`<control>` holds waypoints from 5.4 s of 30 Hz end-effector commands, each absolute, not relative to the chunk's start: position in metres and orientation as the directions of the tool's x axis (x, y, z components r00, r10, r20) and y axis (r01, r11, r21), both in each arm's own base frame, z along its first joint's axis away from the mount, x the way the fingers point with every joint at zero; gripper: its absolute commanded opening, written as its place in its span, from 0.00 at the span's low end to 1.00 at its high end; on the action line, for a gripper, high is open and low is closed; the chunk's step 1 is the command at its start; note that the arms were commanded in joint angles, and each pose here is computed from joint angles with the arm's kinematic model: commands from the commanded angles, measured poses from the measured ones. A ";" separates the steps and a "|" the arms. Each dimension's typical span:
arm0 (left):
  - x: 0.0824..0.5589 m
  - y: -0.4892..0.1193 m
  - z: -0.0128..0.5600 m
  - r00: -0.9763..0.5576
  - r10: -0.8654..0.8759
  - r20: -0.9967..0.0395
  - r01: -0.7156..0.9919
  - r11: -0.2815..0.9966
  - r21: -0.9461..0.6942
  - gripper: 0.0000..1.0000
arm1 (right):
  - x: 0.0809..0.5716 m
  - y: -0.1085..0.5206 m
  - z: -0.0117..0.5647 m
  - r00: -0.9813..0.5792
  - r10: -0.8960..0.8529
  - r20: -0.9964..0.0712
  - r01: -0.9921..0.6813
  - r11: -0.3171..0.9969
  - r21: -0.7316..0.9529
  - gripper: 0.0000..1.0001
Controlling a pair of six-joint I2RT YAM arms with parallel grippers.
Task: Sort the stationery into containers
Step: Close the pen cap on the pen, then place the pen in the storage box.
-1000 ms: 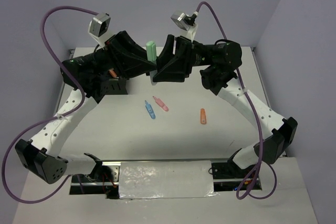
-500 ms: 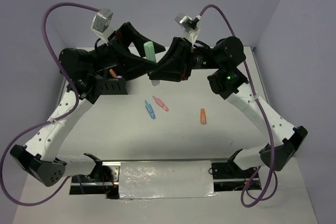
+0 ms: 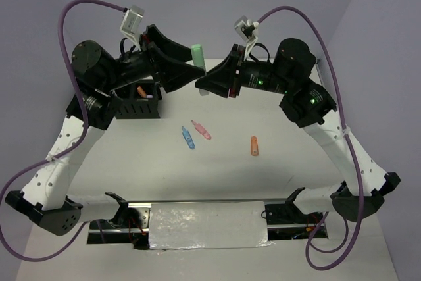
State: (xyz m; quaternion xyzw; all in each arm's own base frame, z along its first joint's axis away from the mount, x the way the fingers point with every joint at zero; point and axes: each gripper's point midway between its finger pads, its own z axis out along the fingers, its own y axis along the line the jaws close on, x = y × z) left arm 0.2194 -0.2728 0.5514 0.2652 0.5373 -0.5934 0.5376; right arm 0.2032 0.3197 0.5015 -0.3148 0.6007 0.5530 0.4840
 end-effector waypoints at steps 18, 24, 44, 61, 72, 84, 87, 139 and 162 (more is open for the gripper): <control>0.211 -0.275 0.584 -0.361 -0.420 -0.832 0.908 0.045 -0.417 0.85 | 0.191 0.290 0.503 -0.182 0.104 -0.978 -0.937 0.282 0.205 0.00; 0.212 -0.276 0.585 -0.373 -0.425 -0.825 0.905 0.030 -0.425 0.76 | 0.198 0.296 0.500 -0.196 0.091 -0.976 -0.934 0.286 0.214 0.00; 0.219 -0.295 0.541 -0.446 -0.308 -0.840 0.879 0.027 -0.477 0.00 | 0.210 0.302 0.562 -0.126 0.210 -0.969 -0.938 0.292 0.185 0.00; 0.185 -0.319 0.446 -0.532 -0.167 -0.830 0.821 0.140 -0.554 0.00 | 0.205 0.297 0.637 -0.027 0.335 -0.942 -0.980 0.178 0.091 0.00; 0.228 -0.309 0.486 -0.460 -0.204 -0.864 0.823 0.268 -0.501 0.29 | 0.191 0.298 0.565 -0.103 0.215 -0.971 -0.981 0.139 0.135 0.00; 0.228 -0.296 0.491 -0.470 -0.241 -0.849 0.826 0.221 -0.519 0.48 | 0.191 0.298 0.538 -0.142 0.156 -0.978 -0.976 0.142 0.164 0.00; 0.228 -0.292 0.496 -0.469 -0.269 -0.842 0.828 0.198 -0.524 0.47 | 0.189 0.302 0.531 -0.155 0.130 -0.979 -0.979 0.109 0.170 0.00; 0.414 -0.089 0.391 -0.078 -0.264 -0.961 -0.008 0.964 -0.265 0.00 | 0.275 0.201 0.388 -0.383 0.083 -0.920 -0.664 0.668 0.337 0.92; 0.510 -0.029 0.275 0.048 -0.210 -0.976 -0.170 0.962 -0.215 0.00 | 0.201 0.194 0.377 -0.398 0.001 -0.917 -0.760 0.560 0.330 0.93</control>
